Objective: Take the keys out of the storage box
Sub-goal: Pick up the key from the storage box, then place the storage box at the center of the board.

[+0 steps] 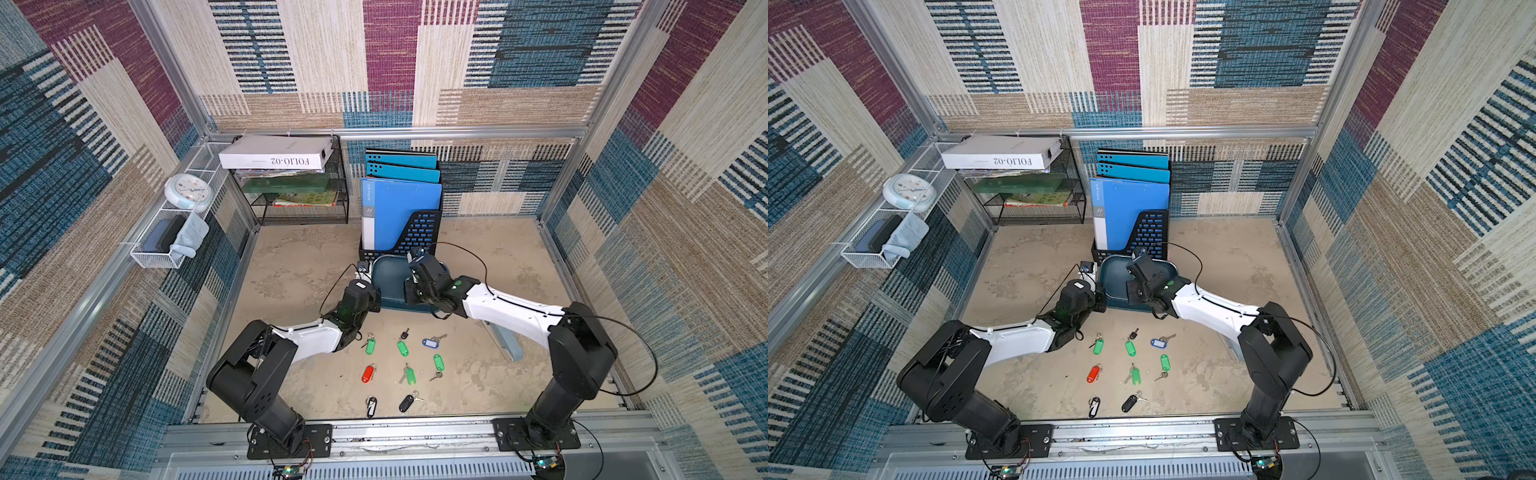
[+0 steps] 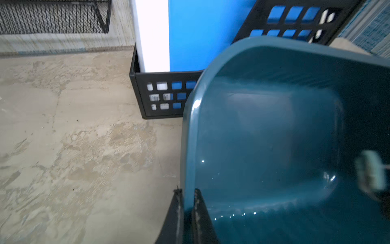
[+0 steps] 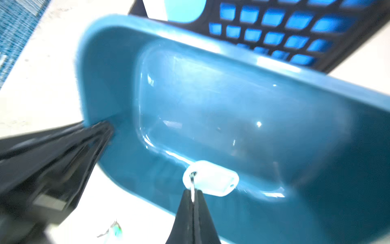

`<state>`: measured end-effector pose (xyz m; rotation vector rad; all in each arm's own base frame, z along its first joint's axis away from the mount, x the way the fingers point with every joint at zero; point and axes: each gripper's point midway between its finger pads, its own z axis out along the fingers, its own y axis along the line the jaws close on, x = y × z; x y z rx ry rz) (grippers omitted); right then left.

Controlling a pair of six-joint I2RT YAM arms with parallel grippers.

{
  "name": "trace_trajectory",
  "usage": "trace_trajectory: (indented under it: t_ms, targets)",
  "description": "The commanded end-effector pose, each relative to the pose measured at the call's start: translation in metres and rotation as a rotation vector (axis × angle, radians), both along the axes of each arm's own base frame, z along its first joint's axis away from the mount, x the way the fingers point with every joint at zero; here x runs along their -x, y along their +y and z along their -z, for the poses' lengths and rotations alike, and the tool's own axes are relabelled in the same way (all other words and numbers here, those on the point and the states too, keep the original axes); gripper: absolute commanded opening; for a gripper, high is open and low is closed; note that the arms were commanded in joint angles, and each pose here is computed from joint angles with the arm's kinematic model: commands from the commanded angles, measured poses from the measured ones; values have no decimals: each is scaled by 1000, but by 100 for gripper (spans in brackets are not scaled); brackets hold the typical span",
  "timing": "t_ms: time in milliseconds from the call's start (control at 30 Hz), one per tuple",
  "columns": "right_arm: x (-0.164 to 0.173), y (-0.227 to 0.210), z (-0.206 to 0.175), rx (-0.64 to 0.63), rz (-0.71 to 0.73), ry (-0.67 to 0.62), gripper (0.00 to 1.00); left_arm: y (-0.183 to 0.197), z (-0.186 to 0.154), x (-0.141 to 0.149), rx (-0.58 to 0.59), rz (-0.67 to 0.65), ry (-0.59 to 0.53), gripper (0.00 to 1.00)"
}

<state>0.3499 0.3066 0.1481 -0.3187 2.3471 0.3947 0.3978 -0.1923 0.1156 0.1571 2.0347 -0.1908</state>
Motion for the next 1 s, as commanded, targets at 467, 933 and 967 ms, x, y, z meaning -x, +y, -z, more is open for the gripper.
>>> trace_trajectory:
  t_ms: [467, 933, 967]
  targets:
    - [207, -46, 28, -56, -279, 364, 0, 21, 28, 45, 90, -221, 451, 2]
    - [274, -95, 83, 175, -76, 594, 0, 20, 45, 48, 50, -224, 538, 6]
    - [276, -94, 85, 180, -75, 603, 0, 20, 46, 48, 46, -223, 539, 5]
